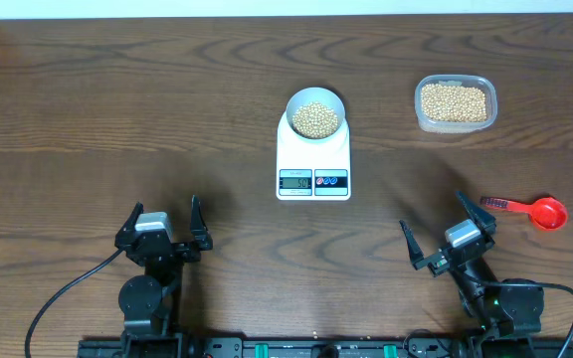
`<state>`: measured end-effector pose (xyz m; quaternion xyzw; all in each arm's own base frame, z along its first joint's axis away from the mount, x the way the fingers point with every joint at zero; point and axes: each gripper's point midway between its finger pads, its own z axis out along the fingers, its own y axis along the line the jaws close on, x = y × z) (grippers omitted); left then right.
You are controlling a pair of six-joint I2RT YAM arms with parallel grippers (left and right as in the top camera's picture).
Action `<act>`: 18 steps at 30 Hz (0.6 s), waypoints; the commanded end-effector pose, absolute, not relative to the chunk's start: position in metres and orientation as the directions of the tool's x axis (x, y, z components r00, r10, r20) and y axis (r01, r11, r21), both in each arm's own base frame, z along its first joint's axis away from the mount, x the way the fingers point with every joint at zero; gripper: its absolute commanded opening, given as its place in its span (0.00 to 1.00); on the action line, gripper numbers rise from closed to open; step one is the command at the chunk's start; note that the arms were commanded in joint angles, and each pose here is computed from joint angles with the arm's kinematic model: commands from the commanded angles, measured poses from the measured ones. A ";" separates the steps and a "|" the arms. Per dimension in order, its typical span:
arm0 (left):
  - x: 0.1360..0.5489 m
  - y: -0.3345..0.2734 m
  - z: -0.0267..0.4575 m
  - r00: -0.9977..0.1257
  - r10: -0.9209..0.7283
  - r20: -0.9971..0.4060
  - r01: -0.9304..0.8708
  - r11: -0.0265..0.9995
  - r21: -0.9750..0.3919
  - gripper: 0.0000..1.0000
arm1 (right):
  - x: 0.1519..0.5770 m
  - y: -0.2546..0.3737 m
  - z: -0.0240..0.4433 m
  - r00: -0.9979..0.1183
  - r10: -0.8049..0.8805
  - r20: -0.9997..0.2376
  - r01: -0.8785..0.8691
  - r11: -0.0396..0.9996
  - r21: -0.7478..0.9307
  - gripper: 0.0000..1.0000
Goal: Scoop item into bowl and weigh 50g on scale
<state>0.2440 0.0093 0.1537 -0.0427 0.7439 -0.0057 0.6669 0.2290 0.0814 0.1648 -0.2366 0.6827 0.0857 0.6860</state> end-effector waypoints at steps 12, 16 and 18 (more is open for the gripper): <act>0.243 0.016 0.136 -0.152 -0.064 -0.986 -0.092 0.995 -0.050 0.98 | 0.229 0.081 0.164 0.048 -0.198 -0.979 -0.439 0.876 -0.199 0.99; 0.243 0.016 0.136 -0.152 -0.064 -0.986 -0.092 0.994 -0.051 0.98 | 0.229 0.081 0.164 0.048 -0.198 -0.979 -0.439 0.876 -0.199 0.99; 0.243 0.016 0.136 -0.152 -0.064 -0.986 -0.092 0.994 -0.051 0.98 | 0.229 0.081 0.164 0.048 -0.198 -0.979 -0.439 0.876 -0.199 0.99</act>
